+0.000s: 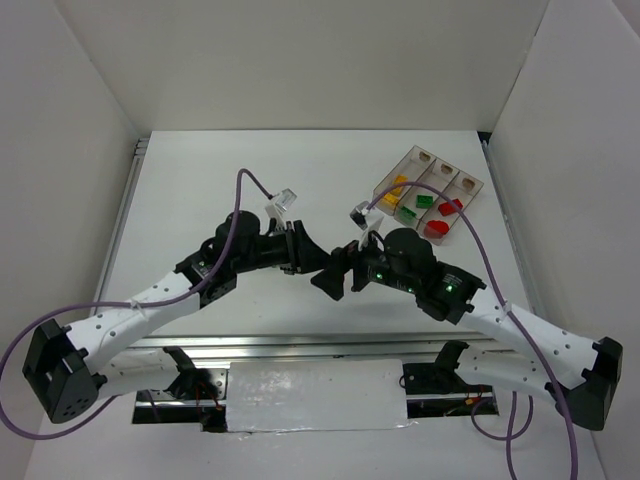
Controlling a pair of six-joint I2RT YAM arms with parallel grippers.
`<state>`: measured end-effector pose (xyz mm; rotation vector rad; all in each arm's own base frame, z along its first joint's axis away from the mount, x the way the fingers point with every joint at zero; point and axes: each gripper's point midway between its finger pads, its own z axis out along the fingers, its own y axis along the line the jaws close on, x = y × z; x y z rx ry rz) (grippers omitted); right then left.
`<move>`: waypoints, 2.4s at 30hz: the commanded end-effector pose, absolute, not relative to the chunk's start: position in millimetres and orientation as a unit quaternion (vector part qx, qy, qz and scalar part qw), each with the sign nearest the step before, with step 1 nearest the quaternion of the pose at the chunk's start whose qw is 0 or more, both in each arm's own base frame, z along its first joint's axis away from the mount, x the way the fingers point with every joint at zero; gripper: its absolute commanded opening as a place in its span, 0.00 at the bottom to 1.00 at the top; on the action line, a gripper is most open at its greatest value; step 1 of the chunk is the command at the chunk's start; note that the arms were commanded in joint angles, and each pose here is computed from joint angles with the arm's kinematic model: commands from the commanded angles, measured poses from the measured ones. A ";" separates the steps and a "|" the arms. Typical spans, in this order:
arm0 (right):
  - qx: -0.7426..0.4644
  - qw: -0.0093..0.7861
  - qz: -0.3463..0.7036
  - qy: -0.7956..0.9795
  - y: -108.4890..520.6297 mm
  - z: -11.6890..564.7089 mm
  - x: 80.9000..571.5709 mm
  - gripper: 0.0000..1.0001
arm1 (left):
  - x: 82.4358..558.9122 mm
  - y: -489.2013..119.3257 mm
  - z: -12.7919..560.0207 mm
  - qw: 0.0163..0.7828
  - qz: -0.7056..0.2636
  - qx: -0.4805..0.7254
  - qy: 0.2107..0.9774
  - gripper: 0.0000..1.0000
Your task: Sort the legos into containers by color
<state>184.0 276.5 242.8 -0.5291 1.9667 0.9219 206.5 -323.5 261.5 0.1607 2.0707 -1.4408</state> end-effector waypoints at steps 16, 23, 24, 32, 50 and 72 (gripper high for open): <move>-0.344 0.408 0.562 0.632 247.1 310.0 86.4 1.00 | 97.6 -305.7 354.8 0.356 -0.671 0.385 0.524 0.00; -0.355 0.405 0.602 0.590 249.2 332.5 72.3 0.84 | 81.7 -300.6 358.3 0.350 -0.682 0.414 0.491 0.00; -0.355 0.403 0.605 0.588 250.9 333.6 72.9 0.82 | 80.9 -300.1 359.1 0.353 -0.682 0.415 0.488 0.00; -0.346 0.365 0.643 0.578 268.4 337.5 78.0 0.67 | 81.4 -303.8 353.8 0.350 -0.678 0.419 0.492 0.00; -0.361 0.408 0.598 0.588 256.7 311.2 84.0 0.00 | 100.1 -299.9 340.1 0.389 -0.622 0.400 0.550 0.00; 0.241 0.412 -0.005 0.879 49.6 173.5 394.6 0.00 | 163.3 -227.0 289.2 0.447 -0.387 0.214 0.778 0.00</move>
